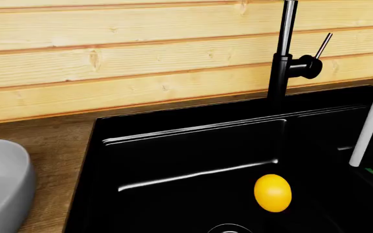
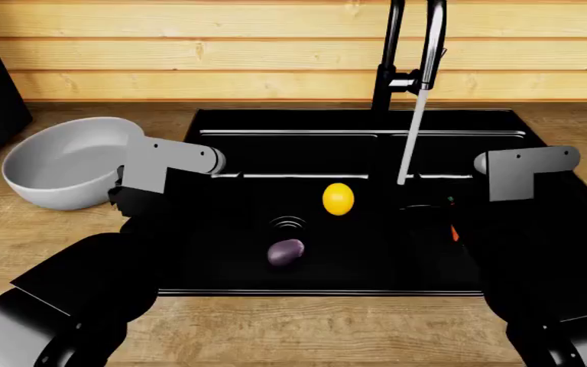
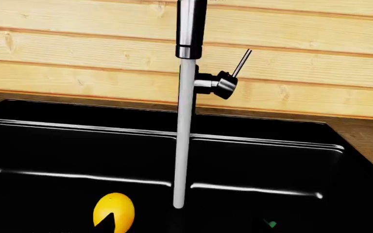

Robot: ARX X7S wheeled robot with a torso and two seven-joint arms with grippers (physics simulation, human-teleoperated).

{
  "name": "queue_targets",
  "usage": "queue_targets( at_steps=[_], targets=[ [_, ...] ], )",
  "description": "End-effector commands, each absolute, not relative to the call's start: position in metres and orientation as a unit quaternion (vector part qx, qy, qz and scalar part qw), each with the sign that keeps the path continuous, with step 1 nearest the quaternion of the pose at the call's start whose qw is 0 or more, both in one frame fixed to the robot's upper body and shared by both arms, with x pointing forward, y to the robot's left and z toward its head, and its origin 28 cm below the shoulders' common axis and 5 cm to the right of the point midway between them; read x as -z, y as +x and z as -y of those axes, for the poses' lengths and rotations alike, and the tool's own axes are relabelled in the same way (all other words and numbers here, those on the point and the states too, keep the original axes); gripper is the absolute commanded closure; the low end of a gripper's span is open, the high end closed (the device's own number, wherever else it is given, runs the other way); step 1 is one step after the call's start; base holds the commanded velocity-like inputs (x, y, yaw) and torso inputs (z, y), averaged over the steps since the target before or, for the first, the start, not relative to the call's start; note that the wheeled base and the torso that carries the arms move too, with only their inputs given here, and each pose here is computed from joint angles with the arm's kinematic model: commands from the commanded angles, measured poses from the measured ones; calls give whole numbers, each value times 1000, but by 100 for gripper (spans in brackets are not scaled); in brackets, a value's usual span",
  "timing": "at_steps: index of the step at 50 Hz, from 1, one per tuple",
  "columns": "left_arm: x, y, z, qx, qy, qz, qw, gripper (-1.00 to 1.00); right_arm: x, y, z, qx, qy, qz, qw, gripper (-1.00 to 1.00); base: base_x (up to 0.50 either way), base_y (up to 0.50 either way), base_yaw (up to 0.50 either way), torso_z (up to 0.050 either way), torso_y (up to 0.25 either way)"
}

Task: Pick the eggplants and oranges from the sink and place them in one bowl. Place the carrot in the other bowl. Then turn off the sink faucet.

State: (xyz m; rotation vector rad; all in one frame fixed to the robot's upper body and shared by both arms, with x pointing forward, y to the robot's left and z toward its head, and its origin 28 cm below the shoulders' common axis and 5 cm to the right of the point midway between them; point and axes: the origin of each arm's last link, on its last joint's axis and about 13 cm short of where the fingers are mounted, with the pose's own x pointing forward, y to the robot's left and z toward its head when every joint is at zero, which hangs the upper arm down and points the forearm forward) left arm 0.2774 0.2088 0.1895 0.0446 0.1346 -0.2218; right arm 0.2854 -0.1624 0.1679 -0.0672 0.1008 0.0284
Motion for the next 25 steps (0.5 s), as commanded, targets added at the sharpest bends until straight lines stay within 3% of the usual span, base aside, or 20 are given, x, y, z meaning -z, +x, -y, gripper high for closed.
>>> queue_targets(
  at_steps=[1, 25],
  targets=[
    [-188, 276, -209, 112, 15, -79, 990, -100, -180, 274, 188, 14, -39, -53, 998, -100, 355, 0, 0, 0, 0],
    [-192, 272, -213, 110, 25, -100, 989, -100, -239, 242, 254, 62, -111, -139, 982, -100, 359, 0, 0, 0, 0]
  ],
)
